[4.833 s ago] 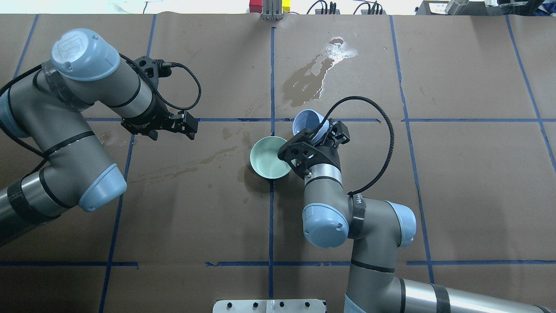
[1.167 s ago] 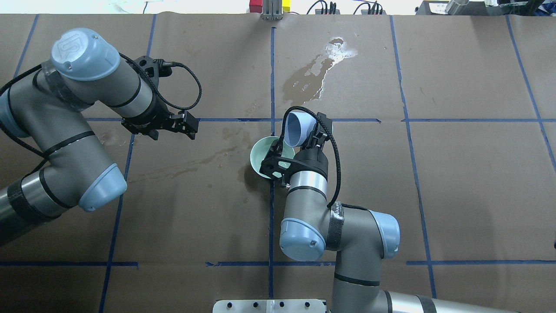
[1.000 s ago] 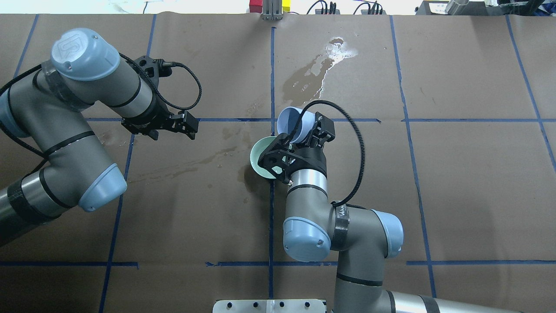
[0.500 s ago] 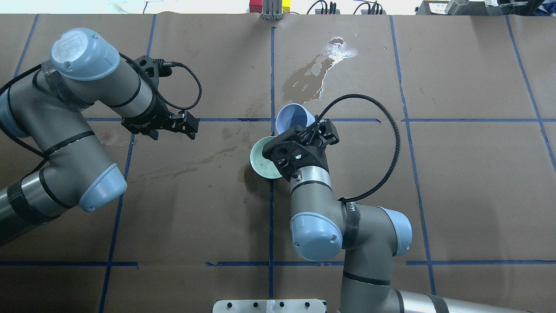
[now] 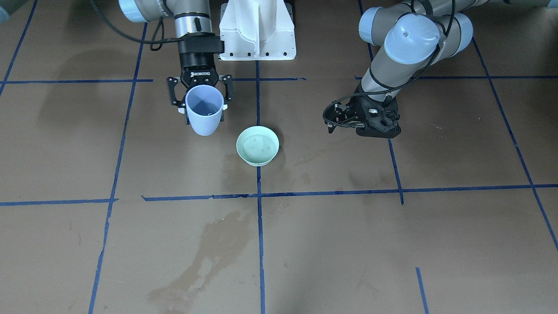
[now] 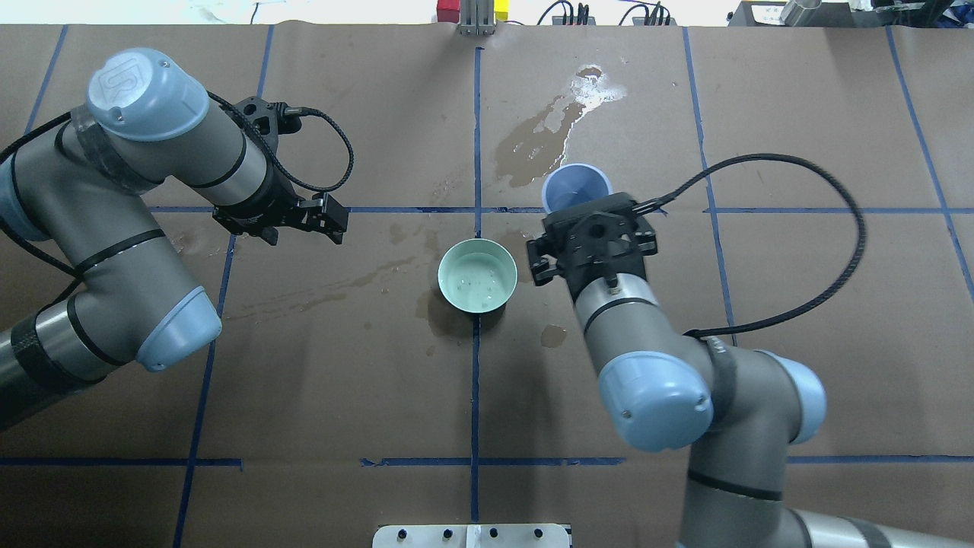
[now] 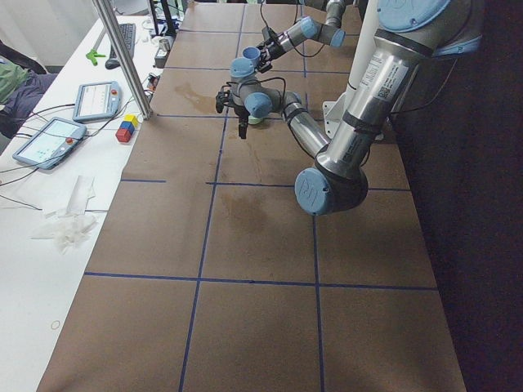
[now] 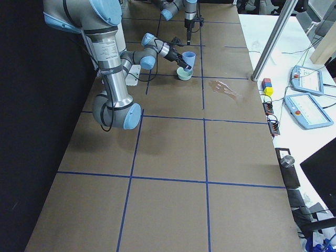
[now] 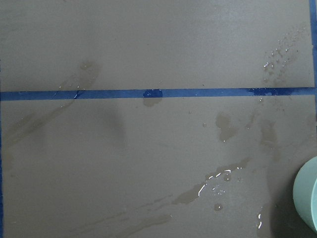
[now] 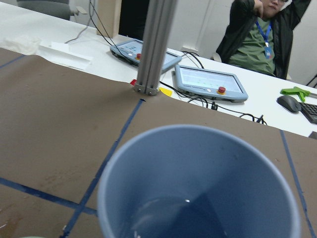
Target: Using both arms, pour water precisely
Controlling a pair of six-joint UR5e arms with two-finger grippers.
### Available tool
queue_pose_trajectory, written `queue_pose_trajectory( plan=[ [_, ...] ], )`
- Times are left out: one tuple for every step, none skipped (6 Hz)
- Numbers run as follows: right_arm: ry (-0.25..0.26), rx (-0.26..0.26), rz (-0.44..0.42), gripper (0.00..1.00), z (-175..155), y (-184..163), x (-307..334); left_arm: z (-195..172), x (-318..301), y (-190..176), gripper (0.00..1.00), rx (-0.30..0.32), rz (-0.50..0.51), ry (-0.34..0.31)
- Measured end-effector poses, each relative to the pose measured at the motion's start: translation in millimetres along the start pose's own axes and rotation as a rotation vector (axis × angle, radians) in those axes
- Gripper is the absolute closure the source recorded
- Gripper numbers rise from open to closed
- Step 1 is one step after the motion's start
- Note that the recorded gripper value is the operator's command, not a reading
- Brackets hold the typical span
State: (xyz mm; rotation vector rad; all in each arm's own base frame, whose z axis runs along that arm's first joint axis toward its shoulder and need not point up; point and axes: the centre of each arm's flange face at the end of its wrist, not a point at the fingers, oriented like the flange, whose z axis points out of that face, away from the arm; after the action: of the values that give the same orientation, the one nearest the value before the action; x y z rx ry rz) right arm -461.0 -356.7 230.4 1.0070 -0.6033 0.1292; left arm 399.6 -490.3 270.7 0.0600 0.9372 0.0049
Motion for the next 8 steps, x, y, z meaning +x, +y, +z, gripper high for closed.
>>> queue_pose_trajectory(
  plan=[
    [0.02, -0.002, 0.021, 1.0, 6.6, 11.7, 40.1, -0.9, 0.5, 0.3, 0.0, 0.001, -0.007, 0.002],
    [0.013, 0.004, 0.035, 1.0, 12.3, 30.6, 86.3, -1.0, 0.5, 0.4, 0.0, 0.001, -0.01, 0.002],
    [0.003, 0.01, 0.049, 1.0, 17.2, 52.1, 134.5, 0.6, 0.0, 0.1, 0.0, -0.001, -0.011, 0.0],
    [-0.001, 0.006, 0.059, 1.0, 23.5, 73.1, 180.2, 2.3, -0.7, -0.3, 0.0, -0.003, -0.011, -0.002],
    [-0.013, 0.003, 0.062, 1.0, 32.9, 94.2, 226.8, 2.7, -0.5, -0.3, 0.0, -0.004, -0.01, -0.002],
    [-0.027, 0.007, 0.059, 1.0, 45.6, 116.6, 269.4, 2.8, -0.2, -0.4, 0.0, -0.004, -0.009, -0.002],
    [-0.04, 0.006, 0.061, 1.0, 60.4, 139.1, 304.5, 2.8, -0.1, -0.4, 0.0, -0.004, -0.009, -0.002],
    [-0.048, 0.003, 0.062, 1.0, 73.6, 161.5, 333.8, 2.2, 0.9, -0.7, 0.0, -0.003, -0.008, -0.001]
  ],
)
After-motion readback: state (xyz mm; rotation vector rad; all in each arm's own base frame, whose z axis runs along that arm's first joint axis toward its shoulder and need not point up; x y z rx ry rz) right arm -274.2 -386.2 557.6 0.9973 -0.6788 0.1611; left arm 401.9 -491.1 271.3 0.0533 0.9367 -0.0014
